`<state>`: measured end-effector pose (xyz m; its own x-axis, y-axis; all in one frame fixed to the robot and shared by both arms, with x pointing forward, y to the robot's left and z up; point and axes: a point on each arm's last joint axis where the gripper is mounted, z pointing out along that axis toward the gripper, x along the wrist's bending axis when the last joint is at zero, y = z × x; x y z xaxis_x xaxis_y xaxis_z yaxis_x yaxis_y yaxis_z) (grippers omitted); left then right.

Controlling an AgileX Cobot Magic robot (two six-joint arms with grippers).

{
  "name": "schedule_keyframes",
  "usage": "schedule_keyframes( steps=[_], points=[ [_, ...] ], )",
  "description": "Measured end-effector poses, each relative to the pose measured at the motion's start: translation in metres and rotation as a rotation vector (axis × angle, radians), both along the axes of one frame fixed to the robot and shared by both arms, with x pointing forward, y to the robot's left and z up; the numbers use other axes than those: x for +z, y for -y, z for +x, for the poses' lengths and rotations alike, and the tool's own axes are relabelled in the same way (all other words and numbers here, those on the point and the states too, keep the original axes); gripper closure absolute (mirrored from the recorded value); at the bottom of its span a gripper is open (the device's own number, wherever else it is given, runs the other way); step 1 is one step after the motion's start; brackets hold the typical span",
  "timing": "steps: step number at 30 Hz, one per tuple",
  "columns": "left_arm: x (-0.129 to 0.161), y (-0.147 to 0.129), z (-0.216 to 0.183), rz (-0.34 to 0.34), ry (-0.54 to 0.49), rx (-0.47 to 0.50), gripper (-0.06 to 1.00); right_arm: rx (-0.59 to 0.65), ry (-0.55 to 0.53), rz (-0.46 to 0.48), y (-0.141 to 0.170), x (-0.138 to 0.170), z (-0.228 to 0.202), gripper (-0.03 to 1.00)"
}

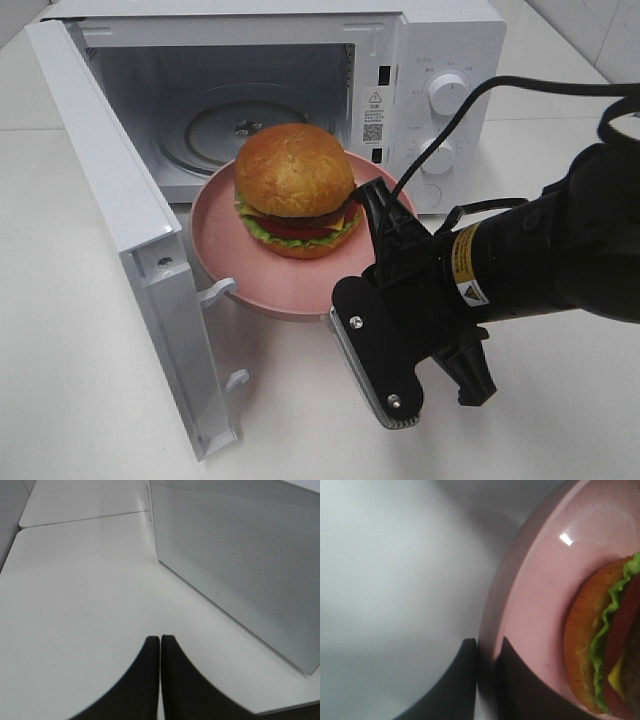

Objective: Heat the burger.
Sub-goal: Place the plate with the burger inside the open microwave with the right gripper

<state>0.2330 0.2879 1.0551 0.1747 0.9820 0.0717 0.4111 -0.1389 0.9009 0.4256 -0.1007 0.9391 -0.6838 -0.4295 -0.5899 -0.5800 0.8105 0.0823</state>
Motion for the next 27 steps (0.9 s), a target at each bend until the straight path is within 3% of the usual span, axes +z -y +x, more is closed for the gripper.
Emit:
schedule_keyframes(
  steps=[27],
  points=[
    [0.0, 0.0, 0.0, 0.0, 0.0, 0.0, 0.94, 0.001, 0.06, 0.063, -0.05, 0.012, 0.046, 0.92]
  ],
)
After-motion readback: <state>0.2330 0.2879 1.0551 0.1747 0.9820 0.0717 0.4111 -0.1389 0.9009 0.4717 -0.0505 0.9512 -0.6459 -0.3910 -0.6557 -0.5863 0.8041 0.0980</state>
